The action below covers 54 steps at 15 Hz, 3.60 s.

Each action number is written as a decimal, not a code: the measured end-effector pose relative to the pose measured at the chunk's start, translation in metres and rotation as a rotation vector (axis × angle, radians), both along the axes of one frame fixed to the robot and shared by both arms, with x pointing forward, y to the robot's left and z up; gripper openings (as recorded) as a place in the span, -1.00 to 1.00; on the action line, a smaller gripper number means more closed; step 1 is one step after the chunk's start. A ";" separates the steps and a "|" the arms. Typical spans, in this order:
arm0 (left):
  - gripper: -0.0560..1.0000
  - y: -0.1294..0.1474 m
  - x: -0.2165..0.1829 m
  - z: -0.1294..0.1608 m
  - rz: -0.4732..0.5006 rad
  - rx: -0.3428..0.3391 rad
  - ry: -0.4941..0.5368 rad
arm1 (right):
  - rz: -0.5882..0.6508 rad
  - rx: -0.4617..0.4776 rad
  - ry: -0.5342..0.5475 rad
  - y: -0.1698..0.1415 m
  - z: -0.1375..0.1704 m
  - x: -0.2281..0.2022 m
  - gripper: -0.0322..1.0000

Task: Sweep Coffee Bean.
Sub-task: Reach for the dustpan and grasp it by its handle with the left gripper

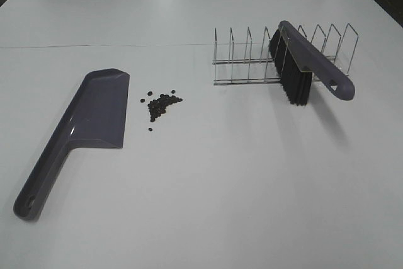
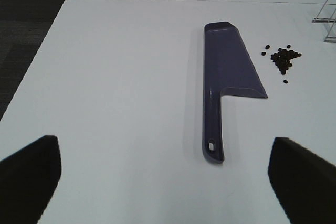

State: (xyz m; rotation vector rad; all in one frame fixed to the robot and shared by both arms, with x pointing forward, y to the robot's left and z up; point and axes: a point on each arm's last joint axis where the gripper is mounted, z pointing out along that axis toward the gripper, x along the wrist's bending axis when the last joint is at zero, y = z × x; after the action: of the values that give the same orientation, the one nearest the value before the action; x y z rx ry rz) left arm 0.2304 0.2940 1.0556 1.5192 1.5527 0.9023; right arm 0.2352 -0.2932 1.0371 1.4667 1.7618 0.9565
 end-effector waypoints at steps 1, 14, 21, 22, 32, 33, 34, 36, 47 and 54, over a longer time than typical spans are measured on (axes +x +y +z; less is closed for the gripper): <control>0.98 0.000 0.000 0.000 0.000 0.000 0.000 | 0.000 0.000 0.000 0.000 0.000 0.000 0.93; 0.98 0.000 0.000 0.000 0.000 0.000 0.000 | 0.000 0.000 0.000 0.000 0.000 0.000 0.93; 0.98 0.000 0.000 0.000 0.000 0.000 0.000 | 0.000 0.000 0.000 0.000 0.000 0.000 0.93; 0.98 0.000 0.000 0.000 0.000 0.000 0.000 | 0.000 0.000 0.000 0.000 0.000 0.000 0.93; 0.96 0.001 0.000 0.000 0.019 -0.002 0.001 | 0.000 0.000 0.000 0.000 0.000 0.000 0.93; 0.96 0.001 0.000 0.000 0.019 -0.002 0.001 | 0.000 0.000 0.000 0.000 0.000 0.000 0.93; 0.95 0.001 0.000 0.000 0.019 -0.003 0.001 | 0.000 0.000 0.000 0.000 0.000 0.000 0.93; 0.95 0.001 0.000 0.000 0.019 -0.003 0.001 | 0.000 0.000 0.000 0.000 0.000 0.000 0.93; 0.95 0.002 0.000 0.000 0.020 -0.002 0.001 | 0.000 0.000 0.000 0.000 0.000 0.000 0.93; 0.95 0.003 0.024 0.000 0.021 -0.009 0.158 | 0.000 0.000 0.000 0.000 0.000 0.000 0.93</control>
State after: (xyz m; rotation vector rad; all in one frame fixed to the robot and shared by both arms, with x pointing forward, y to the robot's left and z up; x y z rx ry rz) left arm 0.2547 0.2969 1.0556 1.6028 1.6852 0.8015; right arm 0.2352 -0.2932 1.0371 1.4667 1.7618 0.9565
